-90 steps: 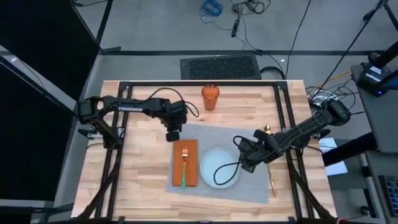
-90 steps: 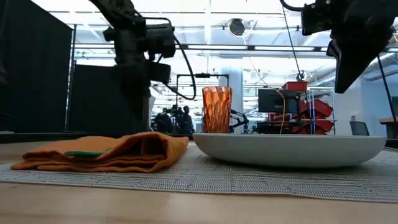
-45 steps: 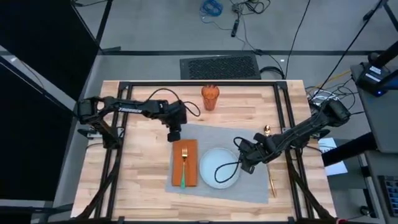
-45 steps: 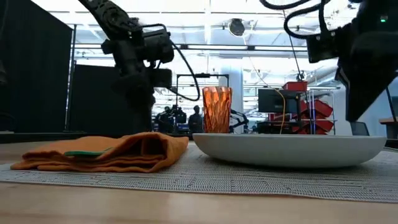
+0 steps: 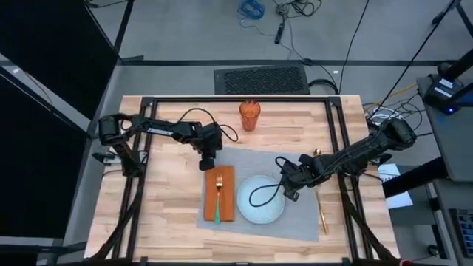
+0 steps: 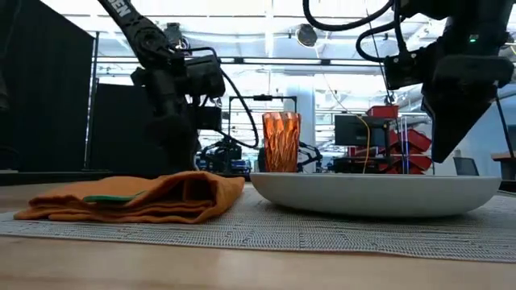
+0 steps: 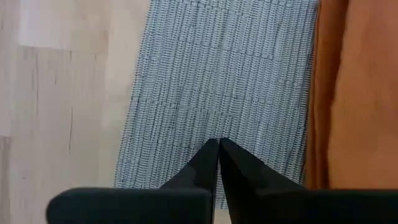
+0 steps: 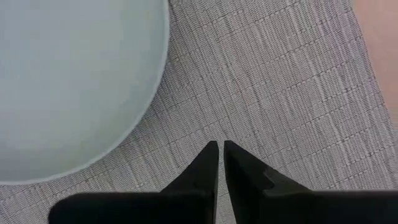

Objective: Set table place
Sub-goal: Adjust the grey placemat

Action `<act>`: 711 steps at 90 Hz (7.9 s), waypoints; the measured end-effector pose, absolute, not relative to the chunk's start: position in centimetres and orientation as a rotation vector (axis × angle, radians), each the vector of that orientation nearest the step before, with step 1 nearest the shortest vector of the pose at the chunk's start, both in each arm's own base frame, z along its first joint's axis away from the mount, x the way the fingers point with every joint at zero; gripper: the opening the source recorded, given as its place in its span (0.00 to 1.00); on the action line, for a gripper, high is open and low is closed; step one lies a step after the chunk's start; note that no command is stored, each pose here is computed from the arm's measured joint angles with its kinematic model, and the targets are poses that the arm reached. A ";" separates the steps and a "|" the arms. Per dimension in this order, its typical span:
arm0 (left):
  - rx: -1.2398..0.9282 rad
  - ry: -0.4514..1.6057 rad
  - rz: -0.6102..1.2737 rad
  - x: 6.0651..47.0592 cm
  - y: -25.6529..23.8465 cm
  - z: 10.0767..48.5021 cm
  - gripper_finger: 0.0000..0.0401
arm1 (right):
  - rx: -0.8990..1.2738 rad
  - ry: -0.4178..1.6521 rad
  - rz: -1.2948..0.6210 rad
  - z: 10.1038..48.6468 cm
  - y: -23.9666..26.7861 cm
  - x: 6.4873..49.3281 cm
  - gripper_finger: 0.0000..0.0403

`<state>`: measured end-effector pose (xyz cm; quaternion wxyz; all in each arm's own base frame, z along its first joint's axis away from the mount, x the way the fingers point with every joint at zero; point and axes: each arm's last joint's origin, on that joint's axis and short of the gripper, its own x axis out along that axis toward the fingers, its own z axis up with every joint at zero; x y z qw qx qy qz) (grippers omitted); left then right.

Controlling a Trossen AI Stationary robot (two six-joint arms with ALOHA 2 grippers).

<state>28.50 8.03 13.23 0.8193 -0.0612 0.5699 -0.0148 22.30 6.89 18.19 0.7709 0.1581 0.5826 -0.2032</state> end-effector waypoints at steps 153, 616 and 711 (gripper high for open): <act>0.119 1.605 0.006 23.1 8.9 12.2 0.01 | 0.441 1.186 -0.373 17.7 3.8 24.0 0.03; 0.172 1.564 -0.012 22.9 2.9 13.7 0.01 | 0.392 1.365 -0.181 13.1 7.0 27.3 0.00; 0.183 1.592 0.020 24.2 2.3 12.7 0.01 | 0.410 1.387 -0.135 13.1 6.9 27.3 0.00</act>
